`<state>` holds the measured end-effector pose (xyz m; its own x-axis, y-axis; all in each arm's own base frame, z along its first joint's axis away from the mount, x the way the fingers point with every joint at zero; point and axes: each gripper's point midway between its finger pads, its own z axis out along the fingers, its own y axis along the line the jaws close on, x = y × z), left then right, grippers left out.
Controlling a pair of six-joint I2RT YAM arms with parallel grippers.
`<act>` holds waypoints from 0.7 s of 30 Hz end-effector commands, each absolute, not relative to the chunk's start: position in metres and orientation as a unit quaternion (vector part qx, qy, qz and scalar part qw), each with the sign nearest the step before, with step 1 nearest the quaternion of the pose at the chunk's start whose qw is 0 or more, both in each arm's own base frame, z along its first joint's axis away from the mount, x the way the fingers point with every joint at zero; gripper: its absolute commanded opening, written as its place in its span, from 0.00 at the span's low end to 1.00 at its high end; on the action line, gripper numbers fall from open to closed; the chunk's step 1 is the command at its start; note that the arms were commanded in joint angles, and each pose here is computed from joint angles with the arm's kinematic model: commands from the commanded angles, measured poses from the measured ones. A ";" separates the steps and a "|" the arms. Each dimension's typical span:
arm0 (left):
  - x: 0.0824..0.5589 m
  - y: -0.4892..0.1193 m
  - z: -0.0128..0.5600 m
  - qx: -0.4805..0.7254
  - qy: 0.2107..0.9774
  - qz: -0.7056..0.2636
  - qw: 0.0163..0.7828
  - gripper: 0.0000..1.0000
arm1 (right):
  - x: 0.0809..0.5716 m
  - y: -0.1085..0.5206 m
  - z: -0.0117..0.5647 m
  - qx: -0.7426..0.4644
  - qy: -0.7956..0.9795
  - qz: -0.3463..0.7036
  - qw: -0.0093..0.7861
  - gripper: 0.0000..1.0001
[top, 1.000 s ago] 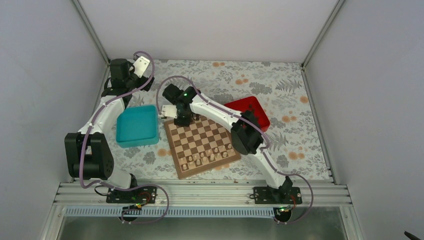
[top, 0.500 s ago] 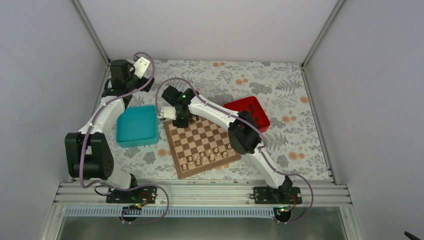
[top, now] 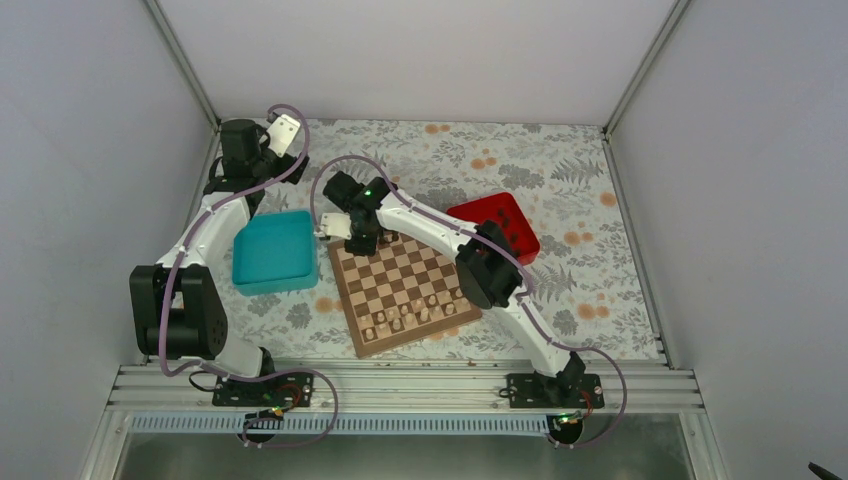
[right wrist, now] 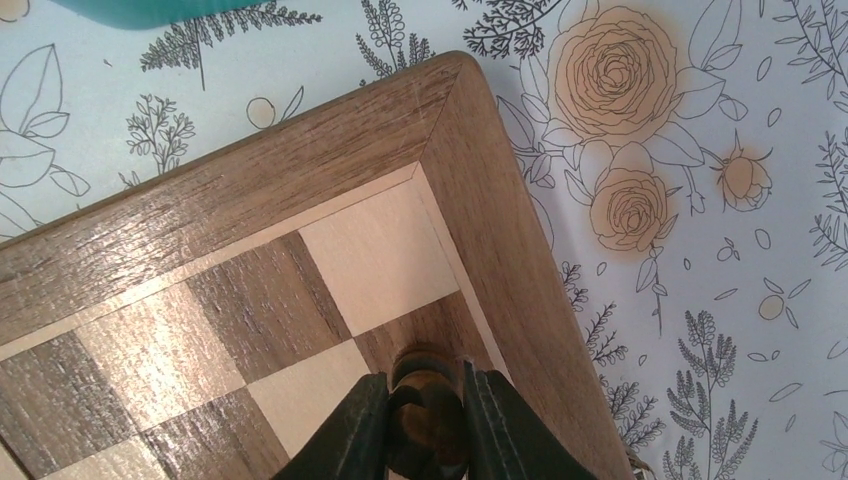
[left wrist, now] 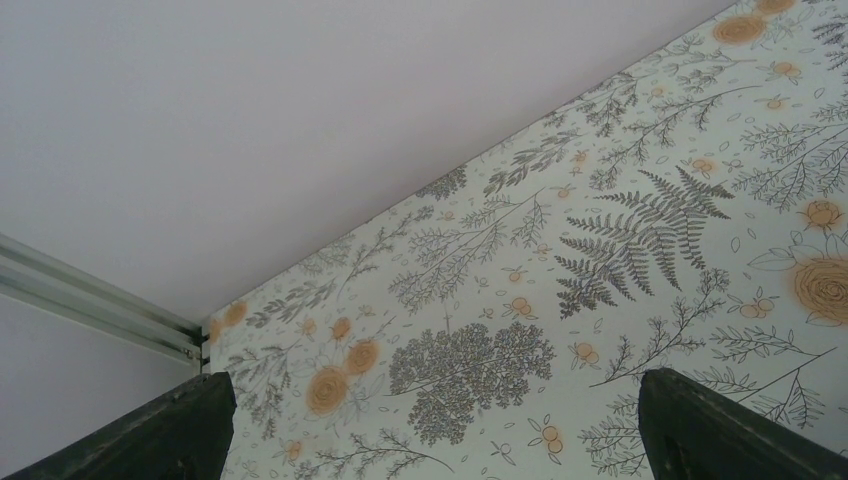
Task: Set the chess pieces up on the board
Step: Place the chess piece on the chessboard.
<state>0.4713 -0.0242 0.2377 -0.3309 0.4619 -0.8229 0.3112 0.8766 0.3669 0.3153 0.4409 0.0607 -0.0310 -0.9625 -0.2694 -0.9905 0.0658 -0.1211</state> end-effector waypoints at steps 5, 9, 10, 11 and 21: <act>0.470 -0.028 0.248 0.245 0.801 0.069 0.541 1.00 | 0.320 0.449 0.063 -0.681 0.713 0.051 0.158 0.32; 0.470 -0.028 0.248 0.244 0.801 0.069 0.542 1.00 | 0.327 0.452 0.083 -0.674 0.713 0.048 0.185 0.42; 0.470 -0.029 0.248 0.245 0.801 0.069 0.542 1.00 | 0.329 0.451 0.091 -0.671 0.715 0.045 0.194 0.44; 0.470 -0.028 0.248 0.245 0.801 0.070 0.541 1.00 | 0.331 0.451 0.100 -0.669 0.714 0.046 0.203 0.46; 0.469 -0.026 0.251 0.241 0.800 0.077 0.544 1.00 | 0.381 0.368 0.226 -0.583 0.758 0.030 0.291 0.48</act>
